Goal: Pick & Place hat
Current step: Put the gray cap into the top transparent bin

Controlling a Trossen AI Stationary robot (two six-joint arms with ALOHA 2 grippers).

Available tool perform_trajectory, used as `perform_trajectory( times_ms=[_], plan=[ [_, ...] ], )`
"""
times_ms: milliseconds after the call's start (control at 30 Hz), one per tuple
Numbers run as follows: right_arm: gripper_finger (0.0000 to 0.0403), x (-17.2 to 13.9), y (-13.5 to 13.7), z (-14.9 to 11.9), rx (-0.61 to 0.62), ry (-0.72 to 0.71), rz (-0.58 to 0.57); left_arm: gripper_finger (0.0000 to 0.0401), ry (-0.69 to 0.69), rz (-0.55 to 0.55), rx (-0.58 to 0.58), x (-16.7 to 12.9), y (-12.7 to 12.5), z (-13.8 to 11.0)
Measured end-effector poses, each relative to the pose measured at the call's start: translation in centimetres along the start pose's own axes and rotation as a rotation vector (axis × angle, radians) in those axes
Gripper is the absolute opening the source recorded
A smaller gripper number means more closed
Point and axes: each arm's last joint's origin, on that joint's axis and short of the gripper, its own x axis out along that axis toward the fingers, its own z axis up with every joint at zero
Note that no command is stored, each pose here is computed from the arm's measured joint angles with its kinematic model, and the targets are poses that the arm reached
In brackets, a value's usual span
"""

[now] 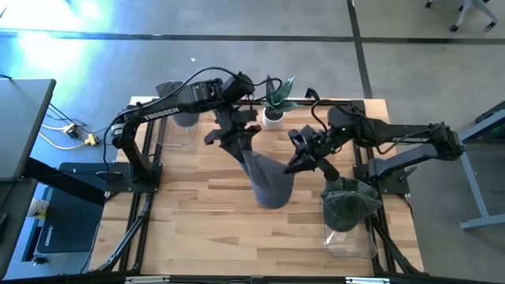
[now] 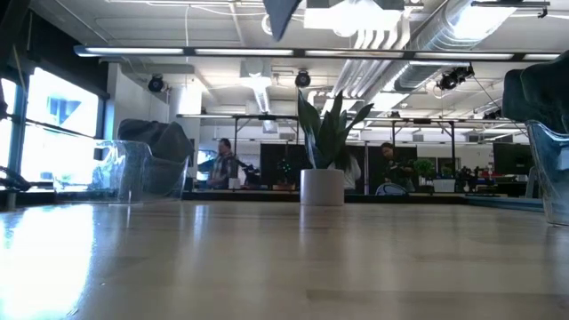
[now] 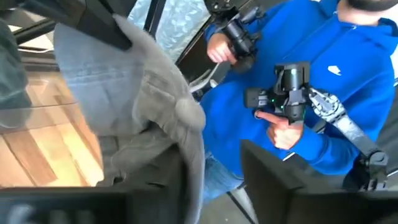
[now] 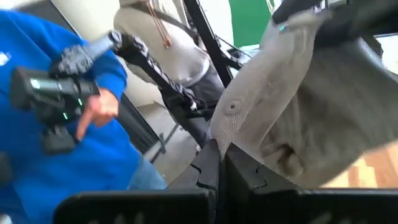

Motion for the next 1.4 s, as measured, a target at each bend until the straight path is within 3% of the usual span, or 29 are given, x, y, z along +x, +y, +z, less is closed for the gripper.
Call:
perform_trajectory(
  times_ms=[133,200,367,567,933,1100,1233,1400],
  plan=[
    [0.0002,0.2,0.4,0.2,0.014,-0.025,0.011,0.0229,0.033,0.014,-0.013,1.5,1.2,-0.4],
    [0.0002,0.1,0.6,0.3,0.01,-0.045,-0.004,0.0262,0.047,0.033,0.04,2.1,0.9,-0.4],
    [0.0001,-0.9,1.3,1.1,0.005,-0.128,-0.039,0.028,0.096,0.102,0.111,3.9,1.7,-0.9],
    [0.0001,-2.7,2.6,1.5,0.012,-0.189,-0.071,0.0214,0.109,0.086,0.19,4.7,0.9,-0.8],
    [0.0,-4.6,4.0,1.0,0.106,-0.162,-0.076,0.0012,0.06,-0.067,0.198,4.5,-0.9,0.0],
    [0.0,-4.9,4.9,1.1,0.15,-0.151,0.015,0.0011,0.05,-0.076,0.202,4.0,-2.8,0.3],
    [0.0,-4.3,4.6,1.1,0.134,-0.145,0.015,0.0003,0.012,-0.057,0.293,3.6,-4.2,1.2],
    [0.0008,-2.8,2.8,0.9,0.156,-0.108,-0.027,0.0002,-0.004,-0.055,0.216,3.7,-4.1,1.7]
  ],
)
